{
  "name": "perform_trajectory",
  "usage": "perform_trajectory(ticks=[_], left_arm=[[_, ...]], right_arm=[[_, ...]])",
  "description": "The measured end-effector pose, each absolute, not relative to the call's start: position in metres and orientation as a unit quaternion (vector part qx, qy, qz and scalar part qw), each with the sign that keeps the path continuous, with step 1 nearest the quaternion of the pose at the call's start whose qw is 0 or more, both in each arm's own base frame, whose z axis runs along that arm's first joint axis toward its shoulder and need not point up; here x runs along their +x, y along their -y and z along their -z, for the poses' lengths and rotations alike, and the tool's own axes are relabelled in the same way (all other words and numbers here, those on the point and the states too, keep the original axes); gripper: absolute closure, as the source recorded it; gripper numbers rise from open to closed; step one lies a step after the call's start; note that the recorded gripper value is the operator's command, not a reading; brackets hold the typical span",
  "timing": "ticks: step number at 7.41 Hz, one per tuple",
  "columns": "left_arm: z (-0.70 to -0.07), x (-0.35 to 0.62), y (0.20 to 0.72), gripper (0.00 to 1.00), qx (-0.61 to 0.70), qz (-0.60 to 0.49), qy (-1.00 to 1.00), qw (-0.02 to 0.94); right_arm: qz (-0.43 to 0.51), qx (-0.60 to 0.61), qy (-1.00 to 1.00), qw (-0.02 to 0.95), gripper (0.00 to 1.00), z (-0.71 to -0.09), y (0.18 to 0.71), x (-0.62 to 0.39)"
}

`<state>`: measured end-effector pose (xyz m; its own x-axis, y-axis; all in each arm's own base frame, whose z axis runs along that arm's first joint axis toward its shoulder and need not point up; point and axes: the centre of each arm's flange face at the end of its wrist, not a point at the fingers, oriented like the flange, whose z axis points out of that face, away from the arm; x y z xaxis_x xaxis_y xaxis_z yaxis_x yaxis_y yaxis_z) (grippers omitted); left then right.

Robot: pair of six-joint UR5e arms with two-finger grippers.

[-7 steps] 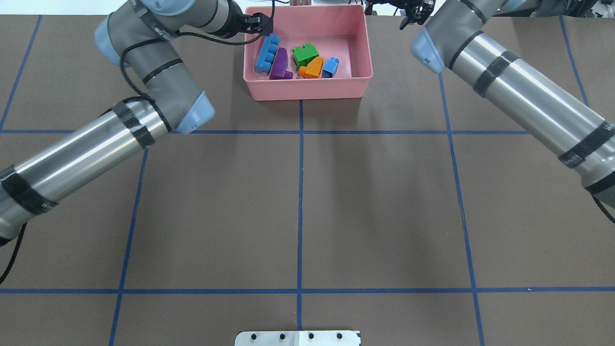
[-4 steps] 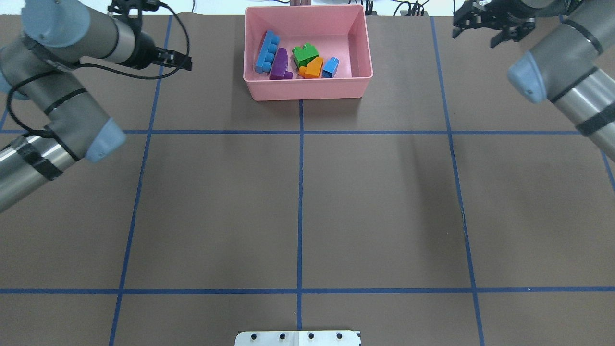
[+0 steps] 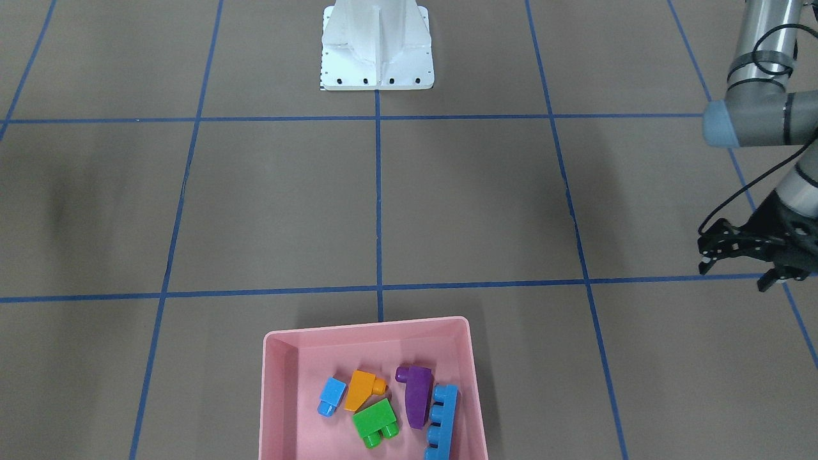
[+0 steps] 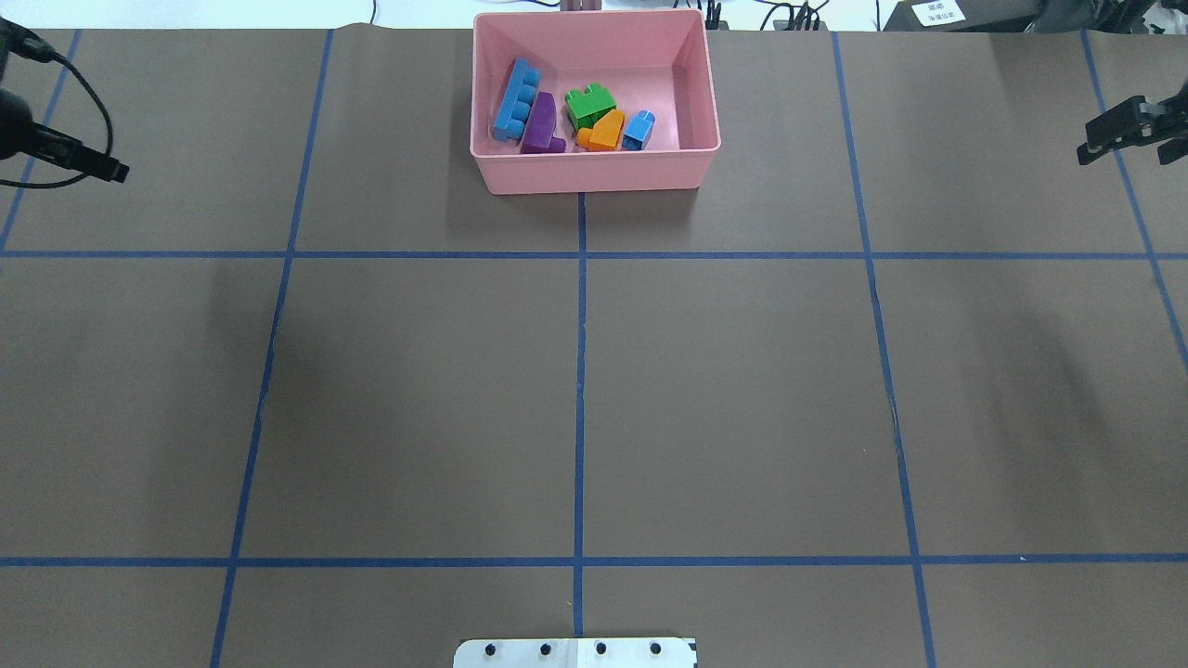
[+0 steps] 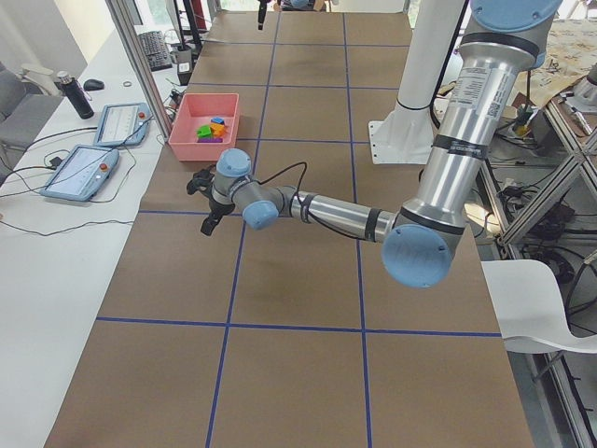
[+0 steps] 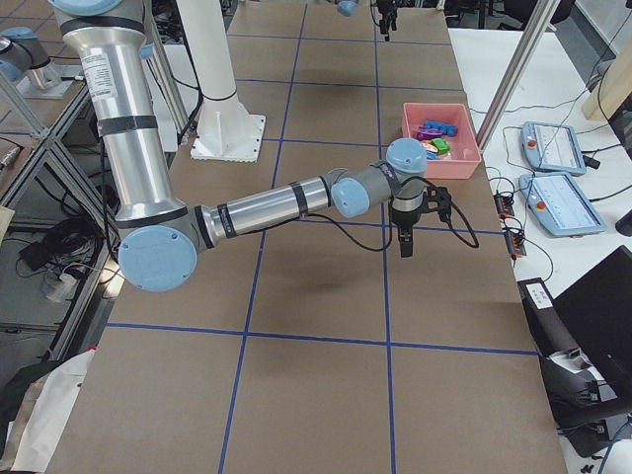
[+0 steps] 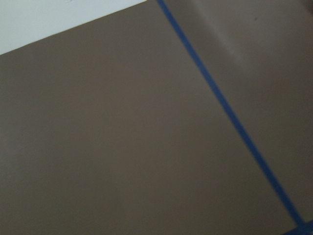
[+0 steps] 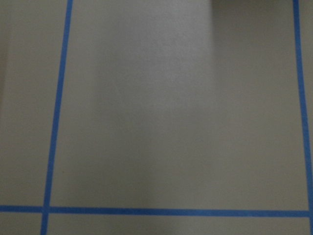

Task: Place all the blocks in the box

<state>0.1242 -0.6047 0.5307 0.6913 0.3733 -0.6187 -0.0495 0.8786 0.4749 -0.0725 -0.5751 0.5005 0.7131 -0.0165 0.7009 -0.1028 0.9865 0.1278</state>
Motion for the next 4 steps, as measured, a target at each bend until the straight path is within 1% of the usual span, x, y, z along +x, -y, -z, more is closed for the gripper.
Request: perform_trajectory(ticks=[2,4], left_arm=[[-0.56,0.035,0.589,0.0,0.177,-0.113,-0.385,0.899],[-0.576,0.007,0.55,0.0,0.113,-0.1,-0.391,0.908]], right_arm=[[0.002,0.05,0.38,0.924,0.0,-0.537,0.557,-0.043],[0.022,0.029,0.376,0.926,0.0,-0.562,0.541,-0.026]])
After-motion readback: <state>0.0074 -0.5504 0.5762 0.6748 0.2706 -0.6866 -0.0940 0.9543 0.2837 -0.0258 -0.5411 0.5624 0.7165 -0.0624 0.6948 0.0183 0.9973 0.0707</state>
